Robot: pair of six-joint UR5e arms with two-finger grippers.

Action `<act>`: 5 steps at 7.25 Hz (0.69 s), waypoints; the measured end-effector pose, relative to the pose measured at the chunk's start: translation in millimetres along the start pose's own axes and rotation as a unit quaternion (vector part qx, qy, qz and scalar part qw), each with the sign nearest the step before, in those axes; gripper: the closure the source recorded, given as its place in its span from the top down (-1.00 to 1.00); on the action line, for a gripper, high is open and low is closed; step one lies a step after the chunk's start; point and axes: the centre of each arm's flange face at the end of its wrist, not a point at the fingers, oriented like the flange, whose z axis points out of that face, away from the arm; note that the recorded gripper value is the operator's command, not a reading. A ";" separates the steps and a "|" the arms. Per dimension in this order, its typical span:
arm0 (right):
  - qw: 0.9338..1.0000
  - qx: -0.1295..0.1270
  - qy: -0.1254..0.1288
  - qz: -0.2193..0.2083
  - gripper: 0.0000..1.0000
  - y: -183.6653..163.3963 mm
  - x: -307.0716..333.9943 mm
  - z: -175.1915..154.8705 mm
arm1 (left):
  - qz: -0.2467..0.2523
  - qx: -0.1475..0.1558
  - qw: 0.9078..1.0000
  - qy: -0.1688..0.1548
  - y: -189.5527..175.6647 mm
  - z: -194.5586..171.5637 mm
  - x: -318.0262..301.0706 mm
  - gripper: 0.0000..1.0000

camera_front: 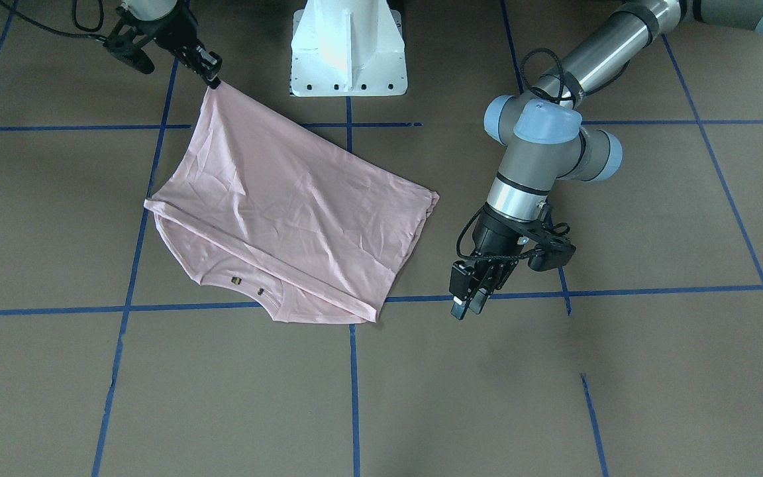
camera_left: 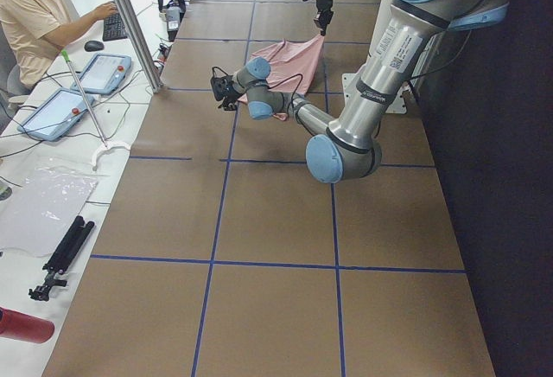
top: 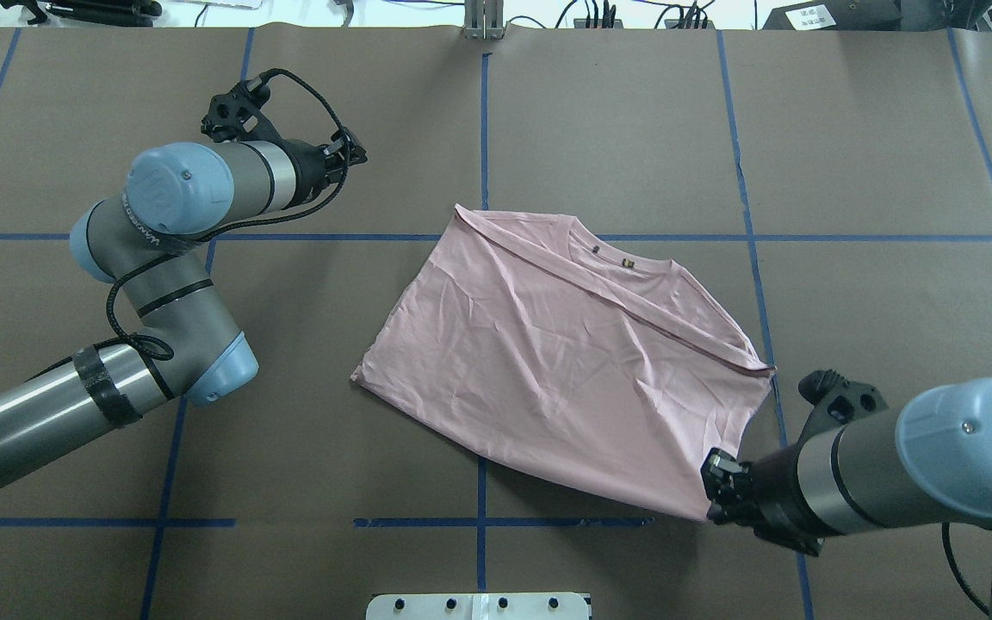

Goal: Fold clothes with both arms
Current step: 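Drag the shirt corner with the right gripper away from the left arm, then move the left gripper to the near edge while the right grasps the top edge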

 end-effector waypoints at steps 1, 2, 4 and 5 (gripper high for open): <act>0.999 -0.026 0.032 -0.018 0.98 21.3 16.7 13.7 | -0.001 -0.004 1.000 0.019 1.6 -8.6 9.2 0.30; 0.997 -0.041 0.054 -0.033 1.00 37.8 28.1 26.4 | -0.002 -0.009 0.999 0.038 4.1 -19.4 19.9 0.95; 0.996 -0.035 0.066 -0.044 1.00 47.4 34.0 45.6 | -0.007 -0.028 0.997 0.066 15.7 -43.1 38.3 0.96; 0.998 -0.012 0.045 -0.040 1.00 39.7 21.1 45.8 | -0.021 -0.065 0.994 0.082 37.4 -64.9 50.5 0.96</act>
